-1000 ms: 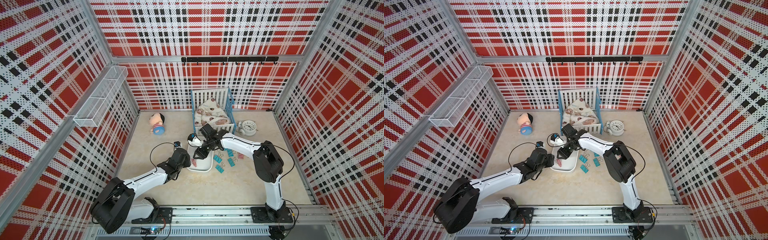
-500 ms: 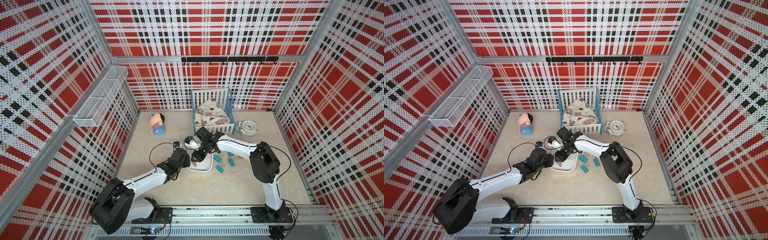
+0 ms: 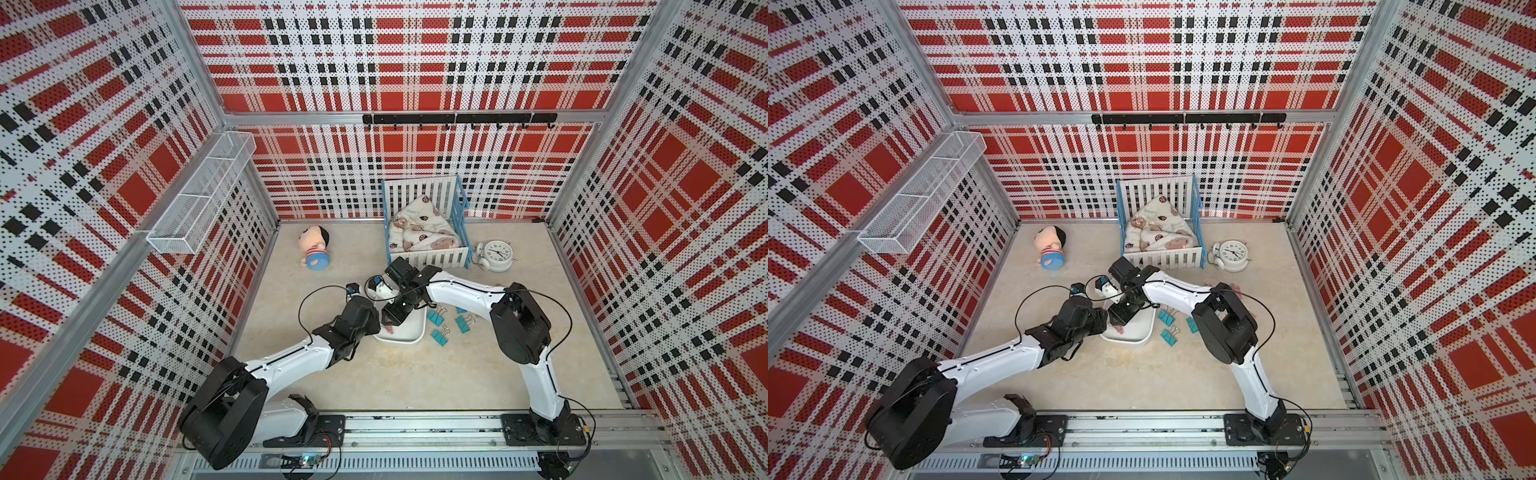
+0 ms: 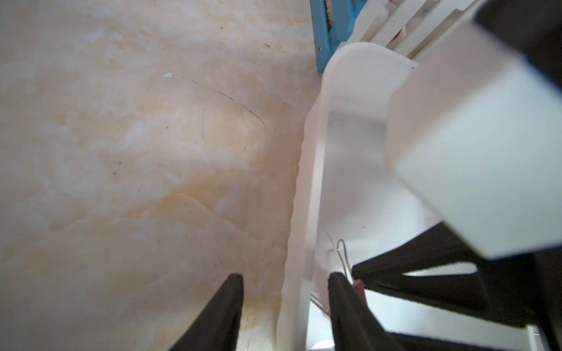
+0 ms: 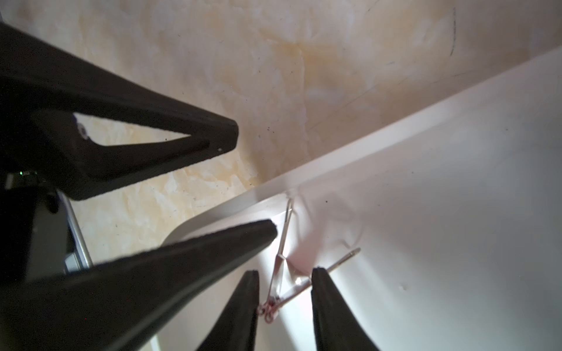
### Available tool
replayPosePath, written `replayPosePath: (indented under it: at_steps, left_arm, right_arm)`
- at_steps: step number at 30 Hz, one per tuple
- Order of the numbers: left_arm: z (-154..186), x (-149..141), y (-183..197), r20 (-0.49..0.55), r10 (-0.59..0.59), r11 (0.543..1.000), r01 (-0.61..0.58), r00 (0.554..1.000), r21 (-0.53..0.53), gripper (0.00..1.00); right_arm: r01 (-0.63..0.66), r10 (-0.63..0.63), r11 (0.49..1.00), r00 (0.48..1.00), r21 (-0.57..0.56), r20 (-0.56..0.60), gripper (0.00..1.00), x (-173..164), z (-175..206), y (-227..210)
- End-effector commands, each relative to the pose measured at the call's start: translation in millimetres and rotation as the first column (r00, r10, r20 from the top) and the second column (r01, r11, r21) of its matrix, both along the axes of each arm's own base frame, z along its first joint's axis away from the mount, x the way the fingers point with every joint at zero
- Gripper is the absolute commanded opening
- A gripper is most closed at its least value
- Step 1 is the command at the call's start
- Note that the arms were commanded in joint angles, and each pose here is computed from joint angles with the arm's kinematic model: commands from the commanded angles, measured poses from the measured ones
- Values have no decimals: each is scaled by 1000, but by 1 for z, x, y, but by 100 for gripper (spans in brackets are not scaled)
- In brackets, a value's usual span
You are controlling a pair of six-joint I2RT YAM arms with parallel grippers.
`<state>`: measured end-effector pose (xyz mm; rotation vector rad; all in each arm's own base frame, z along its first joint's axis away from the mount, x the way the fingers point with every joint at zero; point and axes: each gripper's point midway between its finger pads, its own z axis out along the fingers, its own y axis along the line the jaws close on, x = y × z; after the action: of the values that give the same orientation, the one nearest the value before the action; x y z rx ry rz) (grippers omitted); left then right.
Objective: Take out the binder clips from the storage box
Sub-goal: Pick up the binder clip from the storage box.
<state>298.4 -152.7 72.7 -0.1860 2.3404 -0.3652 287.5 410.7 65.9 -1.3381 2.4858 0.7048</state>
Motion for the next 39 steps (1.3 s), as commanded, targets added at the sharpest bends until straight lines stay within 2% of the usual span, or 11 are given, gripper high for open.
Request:
replayPosePath:
  at_steps: [1,5,17,31,39]
  left_arm:
    - [-1,-3,5,1,0,1000,0,1000,10,52]
    - [0,-2,5,2,3,1000,-3,1000,8,52]
    - [2,1,3,5,-6,1000,6,1000,12,52]
    - [8,8,0,20,-16,1000,16,1000,24,52]
    - [15,13,-3,41,-24,999,23,999,26,52]
  right_arm:
    - [18,-18,999,1000,-45,1,29,2,-4,-3]
    - [40,-37,996,999,-83,29,18,6,-2,-10]
    - [91,-83,991,993,-93,78,2,20,15,-30]
    - [186,-202,972,974,146,102,3,61,97,-73]
    - [224,-243,934,969,278,39,3,45,130,-106]
